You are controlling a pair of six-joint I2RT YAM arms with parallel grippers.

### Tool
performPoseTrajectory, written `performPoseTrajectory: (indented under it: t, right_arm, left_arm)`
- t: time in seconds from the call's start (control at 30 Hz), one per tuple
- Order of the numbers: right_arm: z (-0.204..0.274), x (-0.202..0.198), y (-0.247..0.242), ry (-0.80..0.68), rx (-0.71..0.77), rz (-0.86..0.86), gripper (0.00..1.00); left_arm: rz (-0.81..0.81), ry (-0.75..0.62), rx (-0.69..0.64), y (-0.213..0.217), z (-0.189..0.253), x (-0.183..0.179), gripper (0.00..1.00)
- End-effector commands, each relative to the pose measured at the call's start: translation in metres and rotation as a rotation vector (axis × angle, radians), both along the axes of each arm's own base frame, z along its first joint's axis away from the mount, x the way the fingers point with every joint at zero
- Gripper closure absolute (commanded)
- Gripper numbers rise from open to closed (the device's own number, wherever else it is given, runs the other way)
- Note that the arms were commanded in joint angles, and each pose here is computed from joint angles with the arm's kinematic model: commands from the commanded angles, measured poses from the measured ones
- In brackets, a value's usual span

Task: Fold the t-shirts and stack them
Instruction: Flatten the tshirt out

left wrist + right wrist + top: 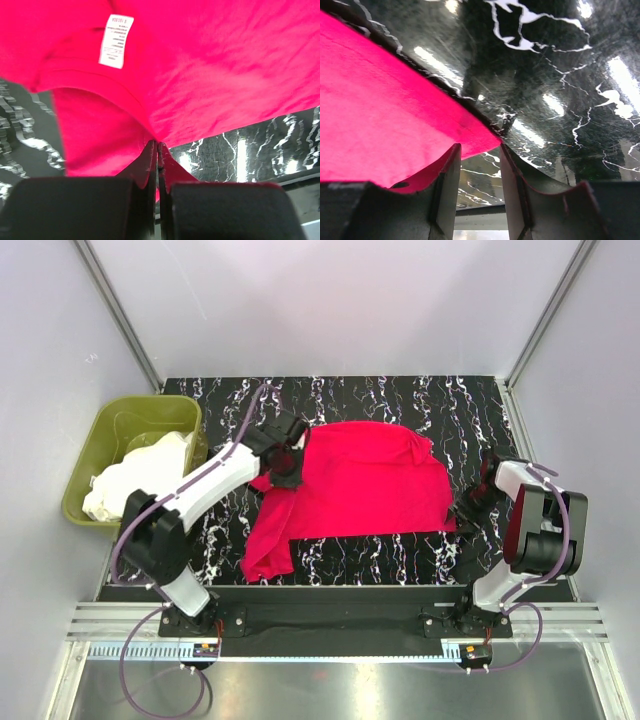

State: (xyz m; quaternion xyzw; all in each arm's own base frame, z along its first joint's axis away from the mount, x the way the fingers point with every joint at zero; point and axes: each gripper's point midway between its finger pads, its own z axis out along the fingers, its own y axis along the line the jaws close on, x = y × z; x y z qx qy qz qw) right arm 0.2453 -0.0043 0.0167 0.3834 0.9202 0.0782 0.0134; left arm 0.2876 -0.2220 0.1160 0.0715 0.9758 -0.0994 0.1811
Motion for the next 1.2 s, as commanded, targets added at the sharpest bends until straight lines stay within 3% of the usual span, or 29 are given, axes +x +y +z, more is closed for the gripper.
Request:
performPoseTrajectory:
  t: [0.0, 0.13, 0.23, 0.4, 0.43, 0.57, 0.63, 0.8, 0.83, 0.87, 0.9, 0.93, 0.97, 1.1, 1.17]
  right_arm:
    - [0.001, -0.005, -0.006, -0.005, -0.028, -0.01, 0.57]
    - [-0.005, -0.004, -0.002, 0.007, -0.002, -0.015, 0.57]
    - [-0.008, 0.0, -0.005, 0.003, -0.015, -0.026, 0.74]
    - [-0.01, 0.004, -0.016, 0.012, -0.06, -0.067, 0.81]
    - [-0.007, -0.008, -0.036, 0.045, -0.126, -0.154, 1.0]
    - [0.009, -0.023, -0.067, 0.047, -0.237, -0.259, 1.0]
    - [0.042, -0.036, -0.102, 0.01, -0.417, -0.352, 1.0]
    - [0.035, -0.034, -0.103, 0.029, -0.412, -0.327, 1.0]
    - [0.035, -0.029, -0.103, 0.024, -0.402, -0.323, 1.0]
    - [0.035, -0.026, -0.102, 0.016, -0.395, -0.317, 1.0]
    - [0.035, -0.023, -0.098, 0.005, -0.369, -0.309, 1.0]
    - [0.032, -0.02, -0.095, -0.001, -0.347, -0.303, 1.0]
    - [0.03, -0.015, -0.093, -0.019, -0.33, -0.289, 1.0]
    - [0.022, -0.006, -0.079, -0.04, -0.236, -0.256, 1.0]
    - [0.023, -0.003, -0.072, -0.051, -0.201, -0.245, 0.99]
  left_arm:
    - [0.049, -0.112, -0.004, 0.014, 0.037, 0.013, 1.0]
    - [0.087, -0.13, 0.018, 0.034, 0.047, 0.009, 1.0]
    - [0.11, -0.146, 0.022, 0.047, 0.054, 0.005, 1.0]
    - [0.179, -0.193, 0.077, 0.08, 0.069, 0.002, 1.0]
    - [0.227, -0.215, 0.119, 0.105, 0.071, 0.004, 1.0]
    - [0.278, -0.222, 0.144, 0.128, 0.067, 0.014, 1.0]
    - [0.315, -0.233, 0.161, 0.139, 0.064, 0.035, 1.0]
    - [0.337, -0.229, 0.282, 0.148, 0.044, 0.075, 0.99]
    - [0.336, -0.228, 0.319, 0.153, 0.041, 0.08, 0.93]
    - [0.333, -0.226, 0.349, 0.156, 0.039, 0.084, 0.65]
    - [0.332, -0.232, 0.383, 0.16, 0.039, 0.092, 0.48]
    - [0.327, -0.234, 0.384, 0.159, 0.041, 0.095, 0.32]
    - [0.315, -0.232, 0.379, 0.158, 0.044, 0.095, 0.24]
    - [0.322, -0.26, 0.305, 0.149, 0.062, 0.071, 0.09]
    - [0.296, -0.238, 0.287, 0.144, 0.059, 0.049, 0.11]
